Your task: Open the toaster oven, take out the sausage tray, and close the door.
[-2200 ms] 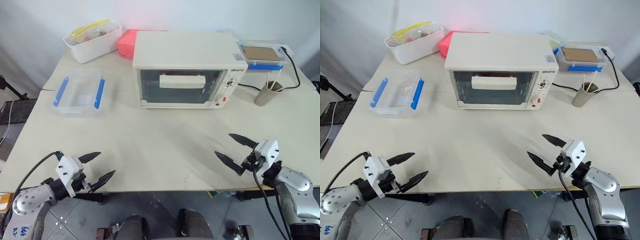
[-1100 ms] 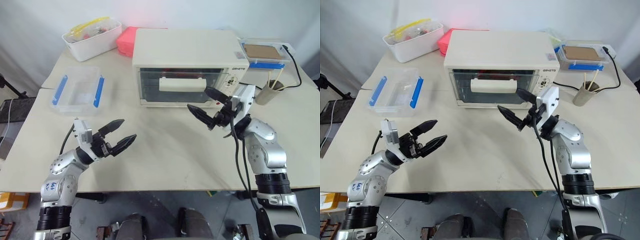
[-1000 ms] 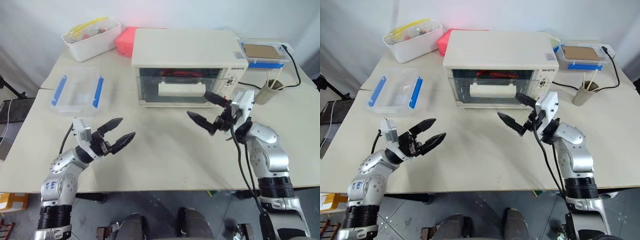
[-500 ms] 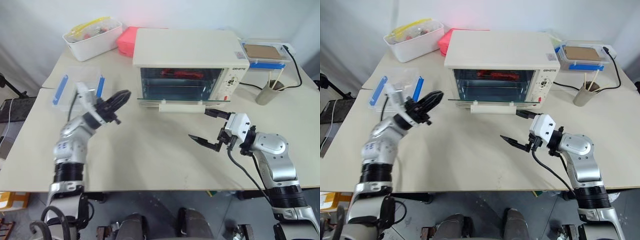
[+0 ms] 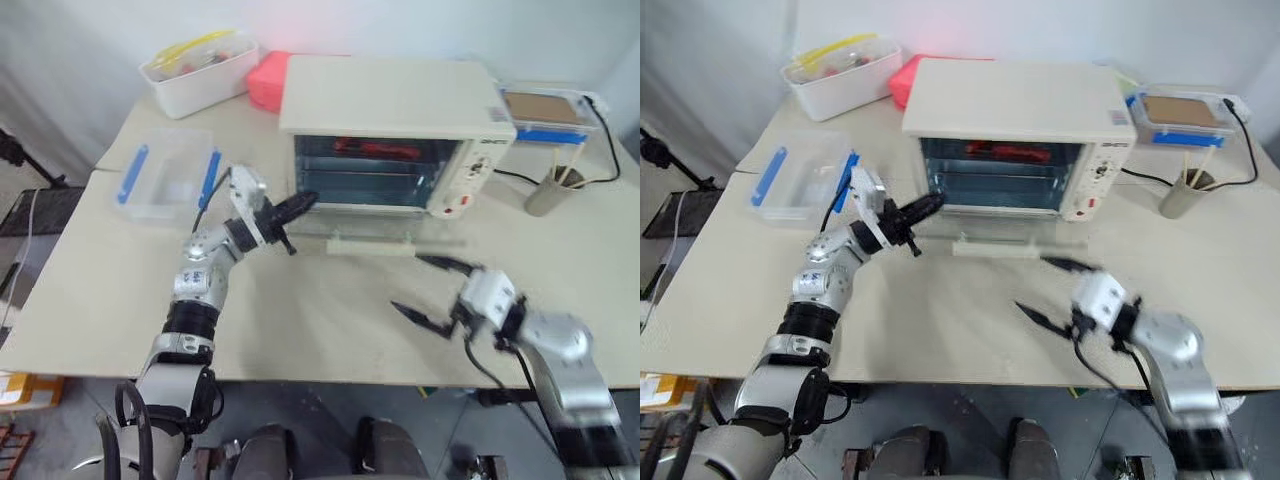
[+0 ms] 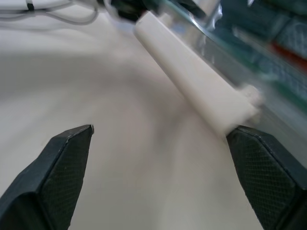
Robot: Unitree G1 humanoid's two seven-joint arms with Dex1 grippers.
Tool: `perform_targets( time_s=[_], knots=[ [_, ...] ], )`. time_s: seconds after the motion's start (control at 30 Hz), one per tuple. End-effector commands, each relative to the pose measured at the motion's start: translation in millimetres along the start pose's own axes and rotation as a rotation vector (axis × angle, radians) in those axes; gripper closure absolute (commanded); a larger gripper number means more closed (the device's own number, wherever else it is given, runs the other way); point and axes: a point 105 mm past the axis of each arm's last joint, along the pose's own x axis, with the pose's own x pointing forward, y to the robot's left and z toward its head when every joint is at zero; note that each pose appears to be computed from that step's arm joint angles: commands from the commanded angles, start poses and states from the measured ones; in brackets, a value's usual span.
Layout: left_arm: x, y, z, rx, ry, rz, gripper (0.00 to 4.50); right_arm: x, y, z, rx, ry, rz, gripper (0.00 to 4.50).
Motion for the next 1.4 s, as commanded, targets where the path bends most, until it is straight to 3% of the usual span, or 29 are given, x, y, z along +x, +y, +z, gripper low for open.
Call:
perform_targets(
  time_s=[0.03,0.1,0.23,0.37,0.47,0.7,0.83,1.03,1.13,1.3,1.4],
  knots=[
    [-6.9,-13.9,-7.7,0.086,0.04,-0.058,4.47,-53.4,-18.8,-1.1,-0.01,0.061,-0.226,0.0],
    [-11.9,-15.9,-12.1,0.081,0.049,-0.051,4.47,-68.1,-20.8,-3.7,-0.024,0.112,-0.259,0.0],
    [-24.4,-15.3,-18.9,0.072,0.067,0.005,4.47,-70.5,-44.2,17.8,-0.049,0.081,-0.374,0.0],
    [-35.8,-15.8,-18.4,0.044,0.064,0.055,4.47,-25.1,-46.1,45.0,-0.123,0.027,-0.273,0.0],
    [-43.6,-16.3,-11.3,0.031,0.048,0.076,3.84,13.4,-46.3,59.7,-0.188,-0.011,-0.22,0.0],
    [-68.8,-22.3,11.1,0.099,0.013,0.092,1.74,101.3,-58.4,76.0,-0.35,-0.033,-0.167,0.0],
    [-80.0,-20.6,19.0,0.121,-0.001,0.159,0.64,138.9,-87.7,78.4,-0.491,0.022,-0.262,0.0],
    [-82.6,-27.2,17.9,0.111,-0.004,0.216,0.64,192.0,-103.1,83.0,-0.712,0.078,-0.265,0.0],
    [-80.7,-28.3,17.4,0.101,-0.01,0.229,0.6,198.3,-112.9,82.8,-0.744,0.084,-0.3,0.58],
    [-78.6,-28.6,15.2,0.089,-0.014,0.246,0.6,206.2,-116.6,87.3,-0.798,0.071,-0.32,2.21],
    [-76.7,-29.0,14.4,0.083,-0.018,0.249,0.6,209.5,-115.3,89.3,-0.813,0.057,-0.323,2.21]
  ],
)
